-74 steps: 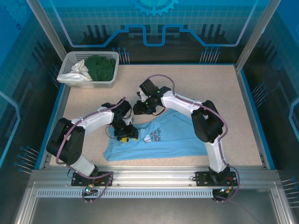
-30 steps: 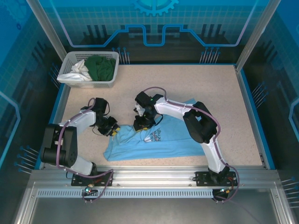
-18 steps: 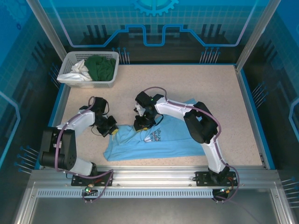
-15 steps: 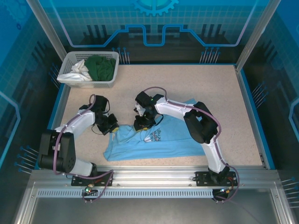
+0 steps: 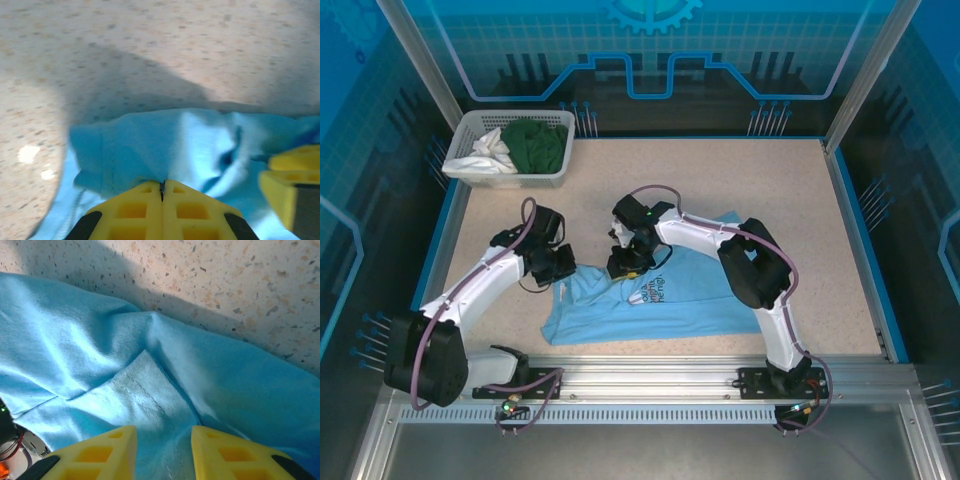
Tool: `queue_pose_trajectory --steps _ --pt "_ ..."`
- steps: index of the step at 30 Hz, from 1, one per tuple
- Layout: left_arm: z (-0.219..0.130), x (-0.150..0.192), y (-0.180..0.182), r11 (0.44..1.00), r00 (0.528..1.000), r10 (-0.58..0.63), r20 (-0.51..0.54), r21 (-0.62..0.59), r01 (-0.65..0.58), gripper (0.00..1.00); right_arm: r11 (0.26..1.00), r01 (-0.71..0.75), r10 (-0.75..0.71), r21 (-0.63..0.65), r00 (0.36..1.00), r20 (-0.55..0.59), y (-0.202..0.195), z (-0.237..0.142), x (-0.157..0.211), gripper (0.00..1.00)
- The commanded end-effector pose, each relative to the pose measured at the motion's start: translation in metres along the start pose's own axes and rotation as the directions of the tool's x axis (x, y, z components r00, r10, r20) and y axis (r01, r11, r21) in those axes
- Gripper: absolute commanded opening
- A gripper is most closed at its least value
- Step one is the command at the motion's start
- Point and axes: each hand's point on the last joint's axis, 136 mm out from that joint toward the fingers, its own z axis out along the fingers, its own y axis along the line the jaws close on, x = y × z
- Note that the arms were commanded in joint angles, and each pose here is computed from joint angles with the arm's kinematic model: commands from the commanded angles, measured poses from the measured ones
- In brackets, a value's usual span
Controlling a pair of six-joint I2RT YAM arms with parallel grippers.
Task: Fold and stack the t-shirts
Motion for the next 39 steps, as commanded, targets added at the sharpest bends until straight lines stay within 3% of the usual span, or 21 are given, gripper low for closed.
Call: queue_pose_trajectory --steps 1,4,7,12,15,19,24,39 --pt "0.000 0.009 0.047 0.977 0.993 -0.116 0.007 -0.181 0.115 0.07 1.000 -0.008 0.008 -0.019 1.000 -0.017 0.002 -0.012 0.011 0.36" --pt "0.004 0.012 0.053 0.969 0.987 -0.163 -0.005 -0.190 0.159 0.12 1.000 -0.005 0.005 -0.003 1.000 -0.026 -0.003 -0.013 0.019 0.36" --pt "0.004 0.013 0.054 0.964 0.984 -0.173 -0.030 -0.212 0.163 0.27 1.000 -0.010 0.010 0.014 0.999 -0.042 -0.009 -0.014 0.029 0.36" --pt "-0.018 -0.007 0.012 0.993 0.996 -0.094 -0.003 -0.073 0.094 0.47 1.000 0.001 -0.001 0.007 1.000 0.002 -0.009 -0.024 0.034 0.36" --pt "-0.022 -0.006 -0.047 0.987 0.998 0.048 -0.040 0.155 -0.041 0.49 1.000 0.000 0.000 -0.009 1.000 0.015 -0.008 -0.025 0.033 0.36" --pt "-0.004 0.022 -0.092 0.951 0.960 0.186 -0.208 0.283 -0.123 0.48 0.999 -0.013 0.013 -0.031 1.000 0.014 -0.010 -0.023 0.035 0.34" --pt "0.031 0.042 -0.103 0.952 0.901 0.242 -0.360 0.266 -0.149 0.56 0.998 -0.037 0.037 -0.043 0.999 0.008 -0.016 -0.022 0.040 0.31" --pt "0.065 0.039 -0.096 0.951 0.849 0.309 -0.429 0.164 -0.263 0.50 0.993 -0.093 0.096 -0.079 0.995 0.037 -0.030 -0.027 0.042 0.24"
